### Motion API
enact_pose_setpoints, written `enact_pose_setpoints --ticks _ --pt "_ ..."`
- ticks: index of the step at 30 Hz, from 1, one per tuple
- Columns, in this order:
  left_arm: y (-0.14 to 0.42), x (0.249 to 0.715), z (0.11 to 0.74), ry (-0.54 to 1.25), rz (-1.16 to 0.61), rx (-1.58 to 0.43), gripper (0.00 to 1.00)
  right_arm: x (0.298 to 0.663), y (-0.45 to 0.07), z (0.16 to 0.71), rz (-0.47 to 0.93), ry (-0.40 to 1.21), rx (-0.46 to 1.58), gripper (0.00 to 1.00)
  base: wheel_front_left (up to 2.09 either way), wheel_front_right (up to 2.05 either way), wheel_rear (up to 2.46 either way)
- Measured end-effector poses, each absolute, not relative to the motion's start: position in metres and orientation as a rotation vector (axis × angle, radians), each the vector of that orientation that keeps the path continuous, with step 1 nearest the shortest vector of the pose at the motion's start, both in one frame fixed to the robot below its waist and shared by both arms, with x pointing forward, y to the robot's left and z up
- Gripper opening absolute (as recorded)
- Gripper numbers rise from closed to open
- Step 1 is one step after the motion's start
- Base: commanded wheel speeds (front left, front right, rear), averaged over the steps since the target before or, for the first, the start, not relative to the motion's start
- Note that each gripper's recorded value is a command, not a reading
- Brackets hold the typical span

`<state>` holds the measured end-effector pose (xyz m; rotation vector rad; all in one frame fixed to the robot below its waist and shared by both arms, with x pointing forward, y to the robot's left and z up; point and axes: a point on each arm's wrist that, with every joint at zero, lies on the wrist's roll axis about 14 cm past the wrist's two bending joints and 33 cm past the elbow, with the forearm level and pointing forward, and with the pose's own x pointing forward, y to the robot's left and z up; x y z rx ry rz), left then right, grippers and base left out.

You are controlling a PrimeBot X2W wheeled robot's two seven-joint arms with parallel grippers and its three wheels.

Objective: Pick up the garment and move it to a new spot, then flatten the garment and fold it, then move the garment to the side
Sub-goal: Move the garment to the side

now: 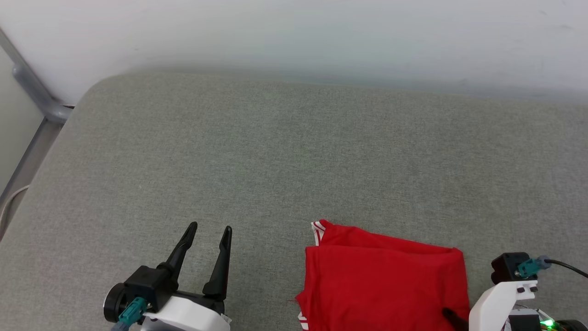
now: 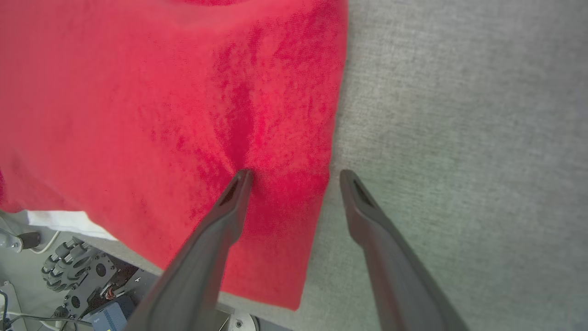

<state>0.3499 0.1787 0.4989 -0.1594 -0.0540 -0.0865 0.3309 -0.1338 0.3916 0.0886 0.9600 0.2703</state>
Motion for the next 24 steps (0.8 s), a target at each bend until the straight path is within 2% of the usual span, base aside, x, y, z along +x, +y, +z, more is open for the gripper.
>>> enact_pose_setpoints --ticks 14,16,17,24 --pt "0.191 0.353 0.490 -0.026 -0.044 -0.152 1.00 0.332 -0.109 0.355 0.335 1.090 0.066 1.00 0.00 0.00 0.00" --pt "0.191 0.354 0.490 -0.026 -0.044 -0.151 1.00 0.333 -0.109 0.354 0.345 1.086 0.044 0.04 0.00 0.00 0.00" --pt "0.191 0.354 0.490 -0.025 -0.044 -0.151 1.00 0.334 -0.108 0.354 0.350 1.080 0.038 0.00 0.00 0.00 0.00" --pt "0.176 0.355 0.492 -0.029 -0.101 -0.148 1.00 0.346 -0.113 0.374 0.370 0.970 -0.038 0.00 0.00 0.00 0.00"
